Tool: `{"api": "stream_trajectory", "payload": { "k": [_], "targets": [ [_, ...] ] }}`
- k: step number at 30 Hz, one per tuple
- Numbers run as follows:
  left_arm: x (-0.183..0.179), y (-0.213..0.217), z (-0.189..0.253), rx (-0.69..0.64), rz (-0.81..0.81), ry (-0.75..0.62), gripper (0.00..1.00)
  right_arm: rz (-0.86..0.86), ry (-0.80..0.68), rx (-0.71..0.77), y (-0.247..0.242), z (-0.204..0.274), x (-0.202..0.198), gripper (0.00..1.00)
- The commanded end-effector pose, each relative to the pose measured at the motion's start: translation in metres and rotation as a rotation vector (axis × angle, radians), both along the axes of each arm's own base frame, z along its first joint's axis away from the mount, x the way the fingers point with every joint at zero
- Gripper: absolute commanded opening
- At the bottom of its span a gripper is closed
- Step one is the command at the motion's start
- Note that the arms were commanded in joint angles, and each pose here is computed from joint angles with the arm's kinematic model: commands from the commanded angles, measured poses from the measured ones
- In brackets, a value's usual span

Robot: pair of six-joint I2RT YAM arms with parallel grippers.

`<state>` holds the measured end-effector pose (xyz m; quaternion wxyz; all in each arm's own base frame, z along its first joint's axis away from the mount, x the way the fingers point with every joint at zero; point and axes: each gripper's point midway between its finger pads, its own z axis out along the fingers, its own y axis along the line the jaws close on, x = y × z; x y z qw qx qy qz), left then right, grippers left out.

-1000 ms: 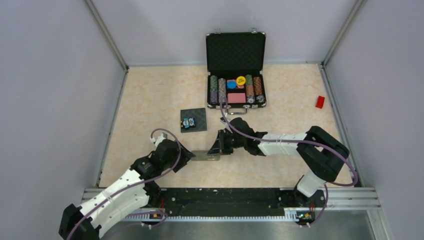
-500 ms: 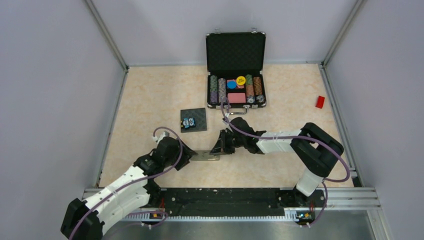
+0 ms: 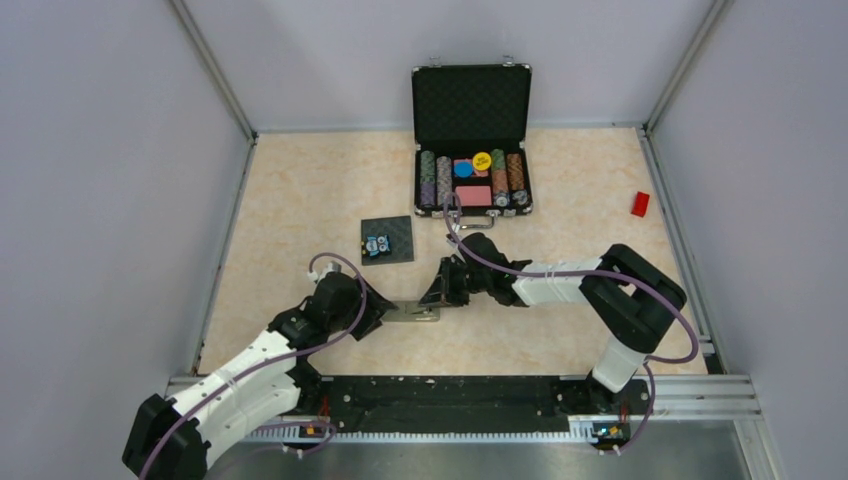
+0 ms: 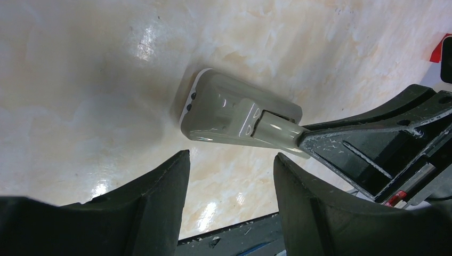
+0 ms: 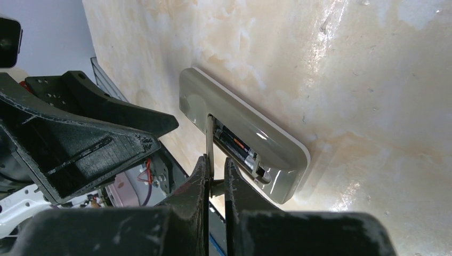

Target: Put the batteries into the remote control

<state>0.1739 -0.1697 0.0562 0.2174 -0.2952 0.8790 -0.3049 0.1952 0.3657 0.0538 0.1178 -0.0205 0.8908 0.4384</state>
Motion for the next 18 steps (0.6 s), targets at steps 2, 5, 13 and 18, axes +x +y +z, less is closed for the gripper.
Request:
{"api": "stream_trajectory", "payload": {
  "k": [2,5,13,18],
  "targets": [
    [0.005,-0.004,0.005,-0.020,-0.015,-0.035,0.64,-0.045,-0.008,0.032,0.004,0.002,0.013,0.00],
    [0.005,-0.005,0.004,-0.023,-0.018,-0.034,0.64,-0.065,0.009,0.020,0.001,-0.003,0.013,0.00],
    [0.005,-0.006,0.006,-0.033,-0.018,-0.036,0.64,-0.063,0.044,-0.021,-0.002,-0.014,0.007,0.00],
    [0.006,-0.008,0.008,-0.042,-0.023,-0.045,0.63,-0.076,0.085,-0.083,-0.009,-0.023,0.002,0.00]
  ]
}}
